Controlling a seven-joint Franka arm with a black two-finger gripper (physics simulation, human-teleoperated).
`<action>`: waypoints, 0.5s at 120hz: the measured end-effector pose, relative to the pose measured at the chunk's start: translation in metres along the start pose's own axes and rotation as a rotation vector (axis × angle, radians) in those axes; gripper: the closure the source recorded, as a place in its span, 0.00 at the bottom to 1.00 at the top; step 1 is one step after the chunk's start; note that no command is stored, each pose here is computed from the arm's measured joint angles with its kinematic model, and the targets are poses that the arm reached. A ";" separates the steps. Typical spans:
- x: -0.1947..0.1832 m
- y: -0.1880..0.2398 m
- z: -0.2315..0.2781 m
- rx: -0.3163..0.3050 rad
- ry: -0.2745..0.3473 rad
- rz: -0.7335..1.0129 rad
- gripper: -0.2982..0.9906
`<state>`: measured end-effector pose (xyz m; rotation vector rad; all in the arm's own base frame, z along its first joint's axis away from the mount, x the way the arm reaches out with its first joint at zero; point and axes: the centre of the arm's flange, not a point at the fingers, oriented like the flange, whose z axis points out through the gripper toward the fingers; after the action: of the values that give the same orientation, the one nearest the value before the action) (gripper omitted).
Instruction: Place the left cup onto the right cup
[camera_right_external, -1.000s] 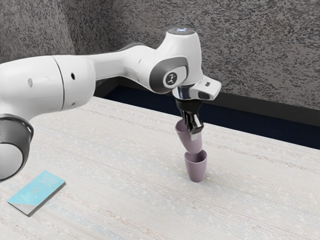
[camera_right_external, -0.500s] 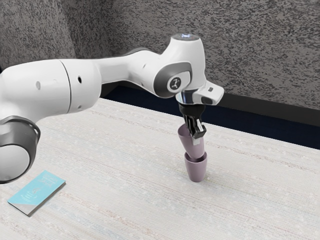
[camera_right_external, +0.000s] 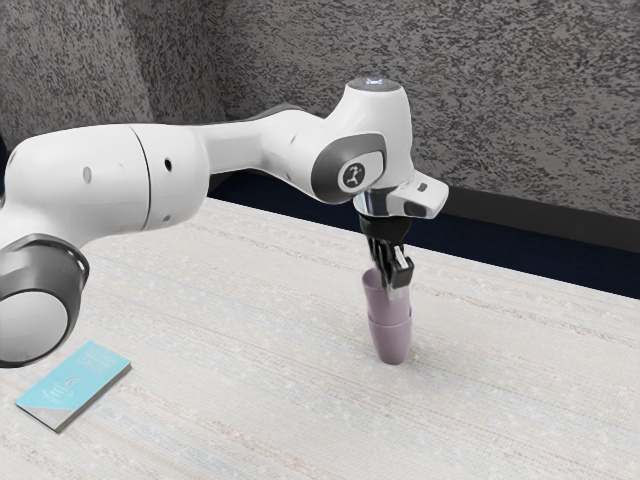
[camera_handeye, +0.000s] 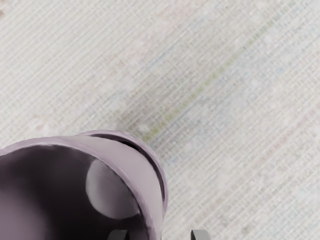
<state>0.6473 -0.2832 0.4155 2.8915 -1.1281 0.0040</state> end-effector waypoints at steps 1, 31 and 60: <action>0.000 0.000 0.000 0.000 0.000 0.000 0.66; 0.000 0.000 -0.002 -0.001 0.004 0.003 0.38; -0.001 0.004 -0.016 0.005 0.023 0.010 0.29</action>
<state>0.6442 -0.2849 0.4316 2.8825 -1.1404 0.0397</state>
